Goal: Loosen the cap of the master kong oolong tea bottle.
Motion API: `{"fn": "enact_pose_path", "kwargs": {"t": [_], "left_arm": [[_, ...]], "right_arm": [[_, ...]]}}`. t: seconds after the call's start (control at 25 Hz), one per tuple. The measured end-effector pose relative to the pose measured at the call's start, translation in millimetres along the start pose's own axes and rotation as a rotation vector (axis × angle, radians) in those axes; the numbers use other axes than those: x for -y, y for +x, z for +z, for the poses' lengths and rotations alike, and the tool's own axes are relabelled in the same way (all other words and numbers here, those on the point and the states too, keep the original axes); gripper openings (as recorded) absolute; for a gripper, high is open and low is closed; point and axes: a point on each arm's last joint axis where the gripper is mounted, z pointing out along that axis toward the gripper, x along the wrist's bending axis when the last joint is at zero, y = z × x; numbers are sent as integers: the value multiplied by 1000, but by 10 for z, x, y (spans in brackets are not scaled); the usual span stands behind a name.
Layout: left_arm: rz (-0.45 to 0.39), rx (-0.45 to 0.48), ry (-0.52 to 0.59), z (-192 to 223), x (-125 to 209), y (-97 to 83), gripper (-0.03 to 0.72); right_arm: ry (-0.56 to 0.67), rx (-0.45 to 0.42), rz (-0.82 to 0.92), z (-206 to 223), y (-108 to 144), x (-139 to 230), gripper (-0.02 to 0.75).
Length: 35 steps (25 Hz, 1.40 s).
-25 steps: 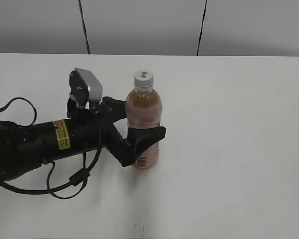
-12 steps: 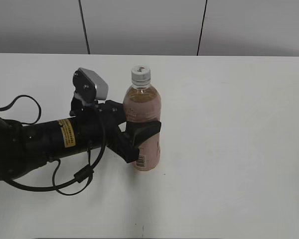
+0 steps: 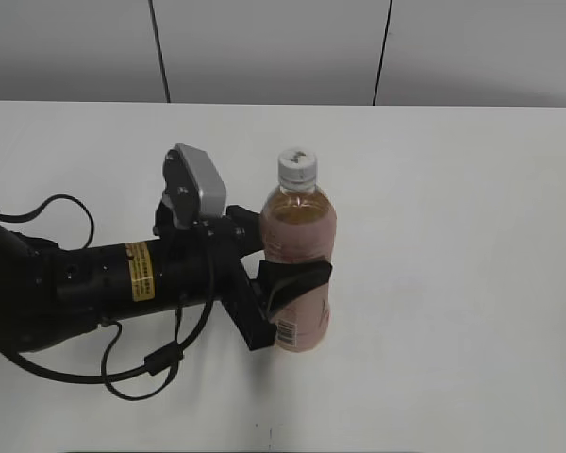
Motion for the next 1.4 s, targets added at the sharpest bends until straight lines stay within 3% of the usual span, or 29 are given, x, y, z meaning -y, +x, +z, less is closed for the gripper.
{"fn": "enact_pose_path", "kwargs": {"t": [0.08, 0.24, 1.2, 1.4], "left_arm": [[71, 30, 1, 47, -2, -89, 400], [116, 70, -2, 115, -6, -225, 400], [117, 63, -6, 126, -10, -234, 400], [116, 62, -6, 126, -10, -233, 400]], "right_arm": [[0, 0, 0, 0, 0, 0, 494], [0, 0, 0, 0, 0, 0, 494], [0, 0, 0, 0, 0, 0, 494], [-8, -73, 70, -3, 66, -10, 486]]}}
